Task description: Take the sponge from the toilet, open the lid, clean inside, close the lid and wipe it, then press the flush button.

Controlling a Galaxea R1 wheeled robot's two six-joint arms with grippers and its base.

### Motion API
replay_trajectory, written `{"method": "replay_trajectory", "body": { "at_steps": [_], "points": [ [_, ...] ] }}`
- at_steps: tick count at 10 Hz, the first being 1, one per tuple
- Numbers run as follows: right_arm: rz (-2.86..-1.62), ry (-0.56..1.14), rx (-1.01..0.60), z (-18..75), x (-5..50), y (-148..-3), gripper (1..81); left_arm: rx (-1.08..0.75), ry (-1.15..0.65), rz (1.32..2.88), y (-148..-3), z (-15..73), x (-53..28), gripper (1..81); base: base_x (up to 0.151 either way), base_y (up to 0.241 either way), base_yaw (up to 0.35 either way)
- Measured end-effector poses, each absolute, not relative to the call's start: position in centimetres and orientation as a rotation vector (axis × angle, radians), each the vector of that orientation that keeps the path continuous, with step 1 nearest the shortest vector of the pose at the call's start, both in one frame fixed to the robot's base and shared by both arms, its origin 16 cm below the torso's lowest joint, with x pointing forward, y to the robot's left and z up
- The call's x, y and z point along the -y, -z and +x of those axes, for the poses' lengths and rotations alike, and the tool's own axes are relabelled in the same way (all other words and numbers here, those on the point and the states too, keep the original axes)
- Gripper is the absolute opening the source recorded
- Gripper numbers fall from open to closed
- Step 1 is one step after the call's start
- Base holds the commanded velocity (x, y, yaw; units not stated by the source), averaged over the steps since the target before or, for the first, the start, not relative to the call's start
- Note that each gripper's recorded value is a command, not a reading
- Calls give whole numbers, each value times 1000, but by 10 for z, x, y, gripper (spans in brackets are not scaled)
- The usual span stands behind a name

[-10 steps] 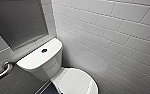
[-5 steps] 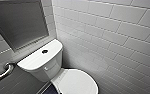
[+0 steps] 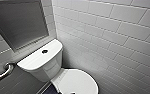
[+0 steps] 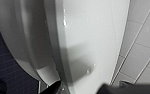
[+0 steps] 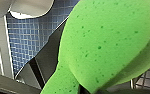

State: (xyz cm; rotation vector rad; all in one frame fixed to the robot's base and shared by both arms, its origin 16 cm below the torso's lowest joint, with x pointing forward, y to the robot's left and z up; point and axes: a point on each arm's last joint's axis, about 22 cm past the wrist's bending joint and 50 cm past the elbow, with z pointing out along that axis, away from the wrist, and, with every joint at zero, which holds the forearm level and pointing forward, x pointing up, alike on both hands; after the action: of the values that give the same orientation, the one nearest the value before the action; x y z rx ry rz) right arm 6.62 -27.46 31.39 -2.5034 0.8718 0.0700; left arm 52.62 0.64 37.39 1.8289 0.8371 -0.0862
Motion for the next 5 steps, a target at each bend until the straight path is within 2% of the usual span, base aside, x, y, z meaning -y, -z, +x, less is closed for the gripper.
{"method": "replay_trajectory", "body": {
  "at_steps": [4, 5],
  "points": [
    [-2500, -70, -872, 67, 272, -314, 10, -820, 103, 1786, -399, 527, -10, 811, 0, 0, 0],
    [-2500, -70, -872, 67, 272, -314, 10, -811, 126, 1728, -419, 523, 3, 811, 0, 0, 0]
  ]
}}
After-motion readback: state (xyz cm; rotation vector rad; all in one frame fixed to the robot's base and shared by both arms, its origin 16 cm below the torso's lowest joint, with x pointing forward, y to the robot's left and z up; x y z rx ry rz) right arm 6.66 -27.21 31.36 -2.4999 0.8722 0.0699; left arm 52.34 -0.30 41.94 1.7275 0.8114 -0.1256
